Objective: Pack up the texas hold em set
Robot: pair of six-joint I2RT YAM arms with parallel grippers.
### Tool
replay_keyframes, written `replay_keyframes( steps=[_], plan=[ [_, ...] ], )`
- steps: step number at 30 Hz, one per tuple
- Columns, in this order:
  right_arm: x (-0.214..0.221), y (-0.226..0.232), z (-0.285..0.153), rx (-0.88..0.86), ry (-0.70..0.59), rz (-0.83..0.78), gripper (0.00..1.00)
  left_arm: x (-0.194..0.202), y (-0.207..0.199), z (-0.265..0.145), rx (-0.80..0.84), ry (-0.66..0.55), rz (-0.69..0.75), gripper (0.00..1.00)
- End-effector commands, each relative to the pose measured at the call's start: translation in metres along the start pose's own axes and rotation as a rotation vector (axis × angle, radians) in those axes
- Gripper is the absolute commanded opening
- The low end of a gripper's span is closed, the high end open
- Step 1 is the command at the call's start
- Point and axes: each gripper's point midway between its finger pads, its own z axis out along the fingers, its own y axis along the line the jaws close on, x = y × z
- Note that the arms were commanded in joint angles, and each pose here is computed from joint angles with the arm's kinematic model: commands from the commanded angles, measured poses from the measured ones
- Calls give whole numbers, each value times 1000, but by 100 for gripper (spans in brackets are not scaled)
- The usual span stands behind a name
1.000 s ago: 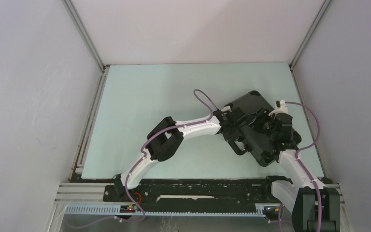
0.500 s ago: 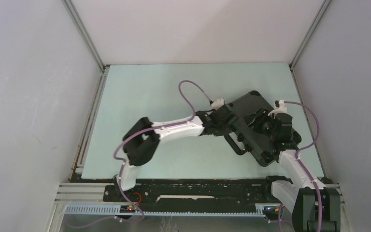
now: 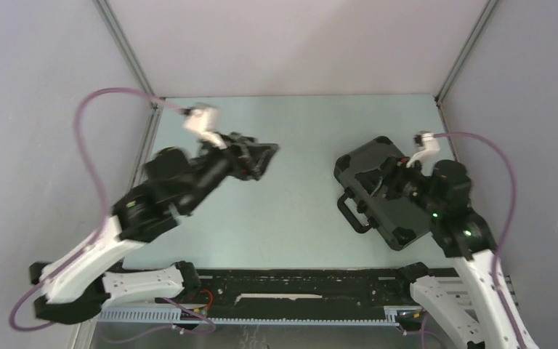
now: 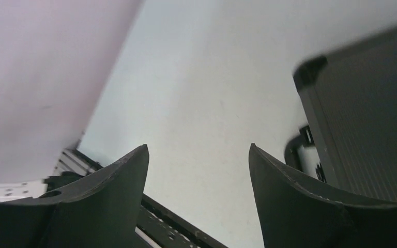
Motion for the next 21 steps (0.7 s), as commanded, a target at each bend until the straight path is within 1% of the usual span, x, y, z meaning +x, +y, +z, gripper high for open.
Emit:
replay_keyframes(
  steps=[1, 2, 3, 4, 8, 11, 13, 17, 21],
  plan=[
    [-21, 42, -64, -58, -28, -63, 81, -49, 54, -75, -169, -133, 199, 82],
    [-30, 55, -78, -90, -56, -75, 81, -61, 62, -92, -188, -171, 203, 92],
    [-36, 66, -92, -121, -82, -89, 93, -71, 69, -109, -209, -203, 200, 99],
    [-42, 76, -105, -149, -110, -106, 99, -81, 74, -125, -220, -239, 194, 100],
    [-65, 113, -168, -242, -268, -186, 100, -108, 91, -180, -230, -348, 165, 100],
    [-77, 134, -213, -289, -390, -250, 100, -122, 102, -212, -234, -428, 121, 100],
    [-82, 144, -239, -310, -458, -283, 100, -128, 115, -230, -270, -478, 88, 100],
    [-89, 154, -273, -337, -588, -317, 99, -128, 126, -243, -308, -499, 74, 100],
    [-88, 156, -276, -356, -620, -323, 100, -127, 127, -243, -319, -478, 81, 100]
  ],
)
